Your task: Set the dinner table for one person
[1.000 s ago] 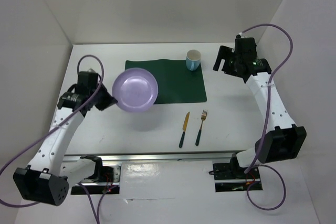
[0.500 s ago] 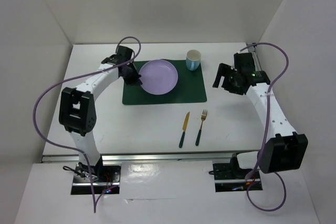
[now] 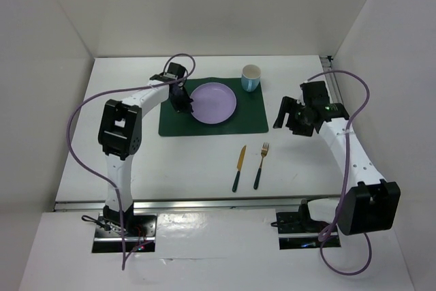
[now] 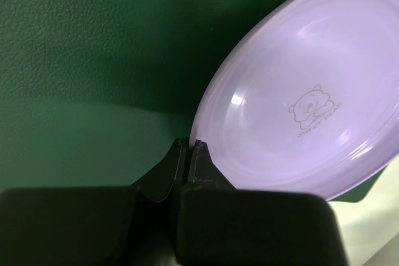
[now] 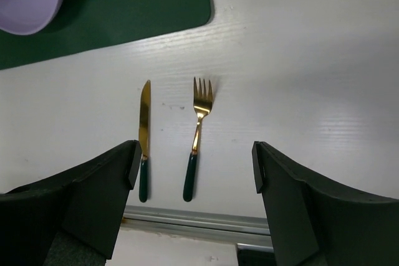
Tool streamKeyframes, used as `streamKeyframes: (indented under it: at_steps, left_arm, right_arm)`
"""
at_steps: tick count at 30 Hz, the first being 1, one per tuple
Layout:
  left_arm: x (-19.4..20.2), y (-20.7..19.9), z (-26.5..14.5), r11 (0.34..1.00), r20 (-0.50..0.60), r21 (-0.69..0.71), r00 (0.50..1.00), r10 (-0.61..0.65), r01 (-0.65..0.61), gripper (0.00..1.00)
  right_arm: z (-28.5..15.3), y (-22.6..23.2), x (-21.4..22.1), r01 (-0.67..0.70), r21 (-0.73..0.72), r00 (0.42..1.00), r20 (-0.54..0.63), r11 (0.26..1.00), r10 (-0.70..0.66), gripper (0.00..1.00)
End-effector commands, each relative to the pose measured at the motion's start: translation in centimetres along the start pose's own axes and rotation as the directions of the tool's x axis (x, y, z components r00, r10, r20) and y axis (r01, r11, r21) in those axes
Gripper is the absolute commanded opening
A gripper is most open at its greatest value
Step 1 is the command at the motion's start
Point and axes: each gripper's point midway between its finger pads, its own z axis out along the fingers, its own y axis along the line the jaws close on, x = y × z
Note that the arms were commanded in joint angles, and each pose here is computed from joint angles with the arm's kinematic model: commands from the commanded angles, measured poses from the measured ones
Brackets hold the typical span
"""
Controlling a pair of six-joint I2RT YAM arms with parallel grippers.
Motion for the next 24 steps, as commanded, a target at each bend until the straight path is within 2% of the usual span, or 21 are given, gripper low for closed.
streamKeyframes:
  at_steps: [1, 5, 6, 9, 13, 15, 20, 24]
  left_arm:
    - [-1.6, -1.6, -0.6, 1.000, 0.054, 0.027, 0.999, -0.008, 0.006, 0.00]
    - [-1.0, -1.5, 0.4, 1.000, 0.028, 0.006, 1.000, 0.011, -0.011, 0.02]
    - [-1.0, -1.1, 0.7, 1.000, 0.025, -0.010, 0.999, 0.020, -0.019, 0.14]
    - [-0.5, -1.0, 0.5, 0.998, 0.008, -0.034, 0.999, 0.048, -0.048, 0.36]
    - [-0.3, -0.6, -0.2, 0.997, 0.006, -0.048, 0.998, 0.057, -0.056, 0.45]
    - [-0.4, -1.1, -1.3, 0.997, 0.027, -0.040, 0.997, 0.066, -0.065, 0.56]
    - [-0.5, -1.1, -3.5, 0.993, 0.056, -0.057, 0.993, 0.106, -0.103, 0.57]
    - [-1.9, -1.1, -6.6, 0.991, 0.127, -0.079, 0.985, 0.119, -0.109, 0.57]
  right_arm:
    - [-1.0, 0.5, 0.8, 0.004, -0.040, 1.000, 0.010, 0.999, -0.003, 0.84]
    - [-0.8, 0.4, 0.9, 0.003, -0.039, 1.000, 0.008, 0.999, -0.003, 0.84]
    - [-0.8, 0.8, 1.1, 0.011, -0.053, 1.000, 0.002, 0.999, -0.011, 0.84]
    - [-0.8, 1.6, 1.6, 0.037, -0.070, 0.999, -0.008, 0.997, -0.038, 0.84]
    - [-0.3, 5.2, 3.6, 0.105, -0.122, 0.993, -0.041, 0.987, -0.110, 0.84]
    - [0.2, 6.3, 5.2, 0.132, -0.117, 0.987, -0.072, 0.984, -0.141, 0.84]
    - [2.2, 10.0, 10.5, 0.162, -0.166, 0.968, -0.163, 0.973, -0.189, 0.84]
    - [3.9, 10.6, 13.2, 0.174, -0.164, 0.956, -0.209, 0.971, -0.206, 0.84]
